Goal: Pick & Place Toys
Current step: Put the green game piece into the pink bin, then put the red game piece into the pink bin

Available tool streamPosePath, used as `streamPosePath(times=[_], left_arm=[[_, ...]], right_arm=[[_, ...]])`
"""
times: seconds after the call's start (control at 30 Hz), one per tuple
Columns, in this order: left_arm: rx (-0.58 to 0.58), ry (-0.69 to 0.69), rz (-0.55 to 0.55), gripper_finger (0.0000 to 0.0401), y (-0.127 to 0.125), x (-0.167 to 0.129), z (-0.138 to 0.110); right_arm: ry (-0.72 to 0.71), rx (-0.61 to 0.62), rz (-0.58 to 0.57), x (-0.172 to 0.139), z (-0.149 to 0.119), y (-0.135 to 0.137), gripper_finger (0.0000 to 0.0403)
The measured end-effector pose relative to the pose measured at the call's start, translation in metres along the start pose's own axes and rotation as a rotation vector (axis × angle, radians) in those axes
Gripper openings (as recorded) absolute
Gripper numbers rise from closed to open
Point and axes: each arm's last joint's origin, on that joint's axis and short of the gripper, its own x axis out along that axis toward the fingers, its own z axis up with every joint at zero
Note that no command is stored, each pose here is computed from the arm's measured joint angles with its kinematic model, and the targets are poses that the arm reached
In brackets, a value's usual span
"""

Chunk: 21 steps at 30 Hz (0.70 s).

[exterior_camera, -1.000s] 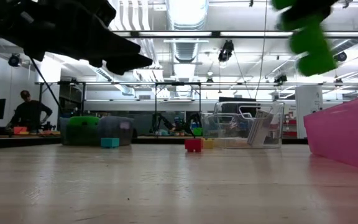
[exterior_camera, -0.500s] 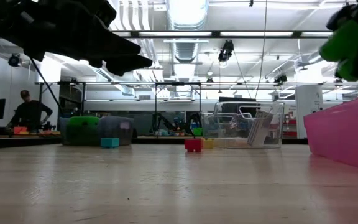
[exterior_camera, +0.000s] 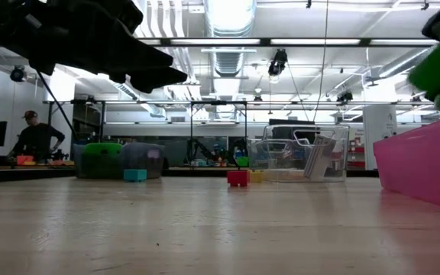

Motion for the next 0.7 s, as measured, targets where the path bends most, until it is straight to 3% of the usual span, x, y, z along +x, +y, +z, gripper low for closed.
streamPosePath(times=[0.13,0.23,0.53,0.7], left_arm=[[0.0,0.001,0.007,0.0341,0.0,0.0,0.0],[0.0,0.001,0.009,0.0341,0.0,0.0,0.0],[0.0,0.001,0.011,0.0341,0.0,0.0,0.0],[0.0,0.001,0.011,0.0341,0.0,0.0,0.0]], right_arm=[[-0.038,0.029,0.019,-0.009,0.01,-0.002,0.0306],[-0.091,0.027,0.012,-0.013,0.015,-0.003,0.0339],[-0.457,-0.076,-0.059,-0.017,0.039,0.007,0.035],[-0.577,-0.129,-0.024,-0.016,0.06,0.02,0.0351]])
